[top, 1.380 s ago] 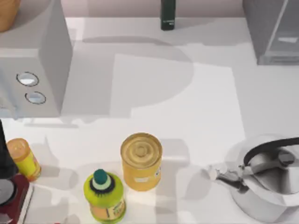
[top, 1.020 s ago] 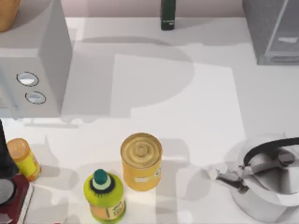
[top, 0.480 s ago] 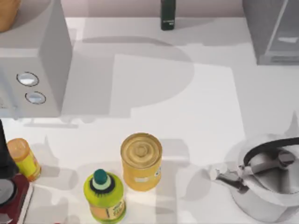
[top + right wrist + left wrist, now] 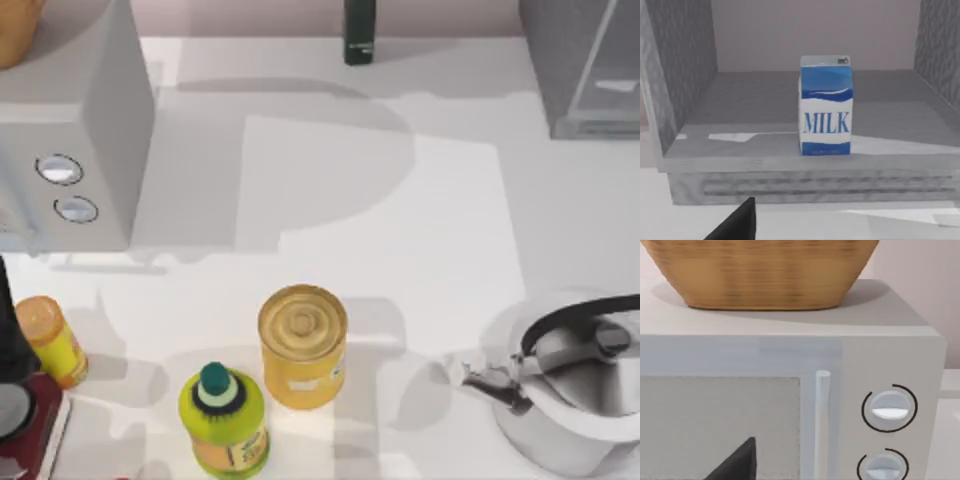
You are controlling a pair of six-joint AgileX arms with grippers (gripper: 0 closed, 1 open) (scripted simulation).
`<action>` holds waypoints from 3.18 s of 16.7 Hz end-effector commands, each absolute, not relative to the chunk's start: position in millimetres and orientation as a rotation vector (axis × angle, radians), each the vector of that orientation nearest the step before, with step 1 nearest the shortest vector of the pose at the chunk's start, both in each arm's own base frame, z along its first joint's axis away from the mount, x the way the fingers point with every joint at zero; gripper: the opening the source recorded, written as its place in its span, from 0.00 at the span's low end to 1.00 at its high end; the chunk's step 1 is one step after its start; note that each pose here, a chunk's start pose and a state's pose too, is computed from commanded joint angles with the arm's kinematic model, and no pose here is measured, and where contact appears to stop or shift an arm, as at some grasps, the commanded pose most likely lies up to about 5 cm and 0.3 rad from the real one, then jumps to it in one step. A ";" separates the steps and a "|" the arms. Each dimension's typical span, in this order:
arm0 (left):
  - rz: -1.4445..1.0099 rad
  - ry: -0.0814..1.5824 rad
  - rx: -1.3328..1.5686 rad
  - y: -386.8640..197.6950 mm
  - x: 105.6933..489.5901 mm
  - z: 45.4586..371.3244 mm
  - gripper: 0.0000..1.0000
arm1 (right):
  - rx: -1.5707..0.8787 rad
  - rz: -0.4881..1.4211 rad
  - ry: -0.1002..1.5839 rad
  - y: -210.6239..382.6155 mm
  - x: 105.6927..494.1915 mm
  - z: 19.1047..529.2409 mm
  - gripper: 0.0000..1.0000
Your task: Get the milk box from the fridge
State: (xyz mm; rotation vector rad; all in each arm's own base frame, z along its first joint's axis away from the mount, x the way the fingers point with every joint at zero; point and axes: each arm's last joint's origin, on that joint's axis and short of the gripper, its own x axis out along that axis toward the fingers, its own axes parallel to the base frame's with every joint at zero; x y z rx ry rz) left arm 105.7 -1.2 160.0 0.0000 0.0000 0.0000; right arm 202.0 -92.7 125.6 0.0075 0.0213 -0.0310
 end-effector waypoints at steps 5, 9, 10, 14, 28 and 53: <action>0.000 0.000 0.000 -1.2 105.7 160.0 1.00 | 0.001 -0.001 0.002 -101.8 204.6 110.3 1.00; 0.000 0.000 0.000 -1.2 105.7 160.0 1.00 | 0.000 0.000 0.000 -102.2 204.7 110.0 1.00; 0.000 0.000 0.000 -1.2 105.7 160.0 1.00 | 0.002 0.002 0.003 -100.9 204.2 109.7 1.00; 0.000 0.000 0.000 -1.2 105.7 160.0 1.00 | -0.060 0.029 -0.090 -97.1 223.4 129.5 1.00; 0.000 0.000 0.000 -1.2 105.7 160.0 1.00 | -0.021 0.029 0.172 -86.2 388.6 157.0 1.00; 0.000 0.000 0.000 -1.2 105.7 160.0 1.00 | -0.001 -0.010 0.298 -90.4 443.8 109.4 0.85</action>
